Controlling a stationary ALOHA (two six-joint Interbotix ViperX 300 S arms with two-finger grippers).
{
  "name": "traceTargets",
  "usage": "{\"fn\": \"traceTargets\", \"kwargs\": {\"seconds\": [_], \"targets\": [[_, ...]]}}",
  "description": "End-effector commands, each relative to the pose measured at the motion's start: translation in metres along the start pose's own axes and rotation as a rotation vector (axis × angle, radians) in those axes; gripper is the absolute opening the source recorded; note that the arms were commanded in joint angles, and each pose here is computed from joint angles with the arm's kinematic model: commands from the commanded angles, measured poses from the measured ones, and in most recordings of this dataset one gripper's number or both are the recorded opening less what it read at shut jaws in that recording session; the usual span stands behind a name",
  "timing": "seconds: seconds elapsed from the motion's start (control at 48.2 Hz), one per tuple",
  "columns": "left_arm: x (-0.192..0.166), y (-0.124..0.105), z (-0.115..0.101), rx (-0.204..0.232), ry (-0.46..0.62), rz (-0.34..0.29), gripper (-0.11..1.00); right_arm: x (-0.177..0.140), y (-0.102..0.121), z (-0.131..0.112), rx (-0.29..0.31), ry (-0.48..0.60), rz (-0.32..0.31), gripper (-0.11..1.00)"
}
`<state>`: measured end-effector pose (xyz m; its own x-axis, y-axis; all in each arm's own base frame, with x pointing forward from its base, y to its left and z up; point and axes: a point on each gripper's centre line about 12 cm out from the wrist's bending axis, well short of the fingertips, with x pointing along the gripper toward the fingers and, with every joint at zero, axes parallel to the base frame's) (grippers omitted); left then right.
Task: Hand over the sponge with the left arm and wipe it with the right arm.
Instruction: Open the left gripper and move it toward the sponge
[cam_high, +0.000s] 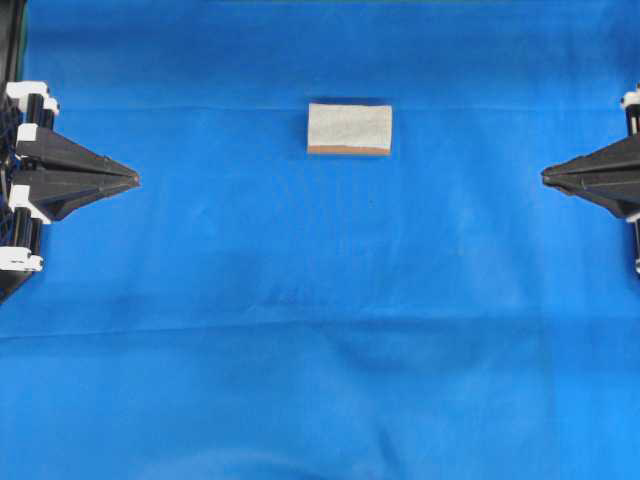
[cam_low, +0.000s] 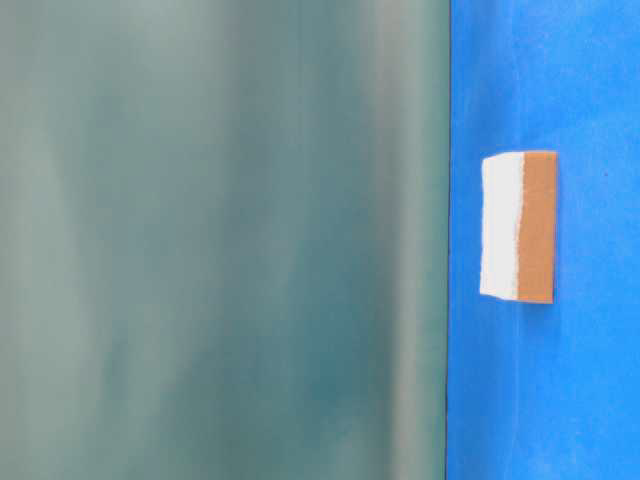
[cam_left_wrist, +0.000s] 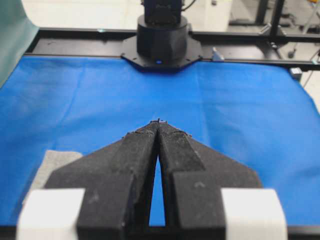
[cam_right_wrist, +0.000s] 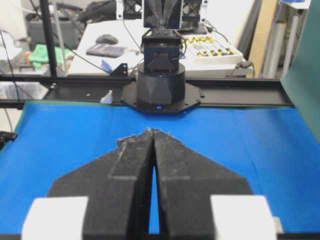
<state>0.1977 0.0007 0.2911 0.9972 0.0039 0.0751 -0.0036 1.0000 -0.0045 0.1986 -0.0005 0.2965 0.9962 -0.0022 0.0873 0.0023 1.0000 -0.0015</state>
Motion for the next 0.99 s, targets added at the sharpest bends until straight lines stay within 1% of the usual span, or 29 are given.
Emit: {"fn": "traceTargets", "kwargs": {"seconds": [0.0, 0.104, 0.228, 0.311, 0.394, 0.539, 0.58, 0.622, 0.684, 0.808, 0.87, 0.933, 0.974], "targets": [[0.003, 0.0, 0.011, 0.011, -0.034, 0.003, 0.0, 0.003, -0.001, 0.009, -0.014, -0.018, -0.006, -0.01], [0.004, 0.001, 0.011, 0.041, -0.031, 0.008, 0.0, 0.006, -0.005, 0.009, -0.019, 0.02, -0.022, -0.01], [0.005, 0.004, 0.013, 0.065, -0.036, 0.025, 0.0, 0.006, -0.01, 0.011, -0.017, 0.046, -0.05, -0.01], [0.007, 0.01, 0.012, 0.08, -0.029, 0.053, 0.0, 0.007, -0.011, 0.012, -0.017, 0.05, -0.054, -0.01], [0.011, 0.021, 0.01, 0.095, -0.016, 0.101, 0.0, 0.007, -0.011, 0.012, -0.016, 0.049, -0.055, -0.01], [0.022, 0.035, 0.0, 0.101, 0.016, 0.161, 0.01, 0.008, -0.011, 0.009, -0.012, 0.059, -0.055, -0.01], [0.026, 0.039, -0.004, 0.102, 0.032, 0.173, 0.03, 0.008, -0.011, 0.008, -0.011, 0.062, -0.055, -0.01], [0.03, 0.042, -0.008, 0.103, 0.049, 0.182, 0.09, 0.009, -0.011, 0.007, -0.009, 0.066, -0.055, -0.01], [0.038, 0.048, -0.016, 0.098, 0.089, 0.198, 0.24, 0.009, -0.011, 0.007, -0.008, 0.068, -0.055, -0.01], [0.056, 0.057, -0.035, 0.092, 0.179, 0.216, 0.65, 0.009, -0.011, 0.007, -0.006, 0.068, -0.055, -0.01], [0.067, 0.063, -0.041, 0.099, 0.217, 0.224, 0.81, 0.009, -0.011, 0.007, -0.007, 0.069, -0.055, -0.01], [0.079, 0.07, -0.05, 0.119, 0.272, 0.231, 0.92, 0.009, -0.011, 0.006, -0.007, 0.072, -0.055, -0.01], [0.086, 0.074, -0.055, 0.133, 0.295, 0.235, 0.94, 0.009, -0.011, 0.006, -0.007, 0.075, -0.055, -0.01]]}}
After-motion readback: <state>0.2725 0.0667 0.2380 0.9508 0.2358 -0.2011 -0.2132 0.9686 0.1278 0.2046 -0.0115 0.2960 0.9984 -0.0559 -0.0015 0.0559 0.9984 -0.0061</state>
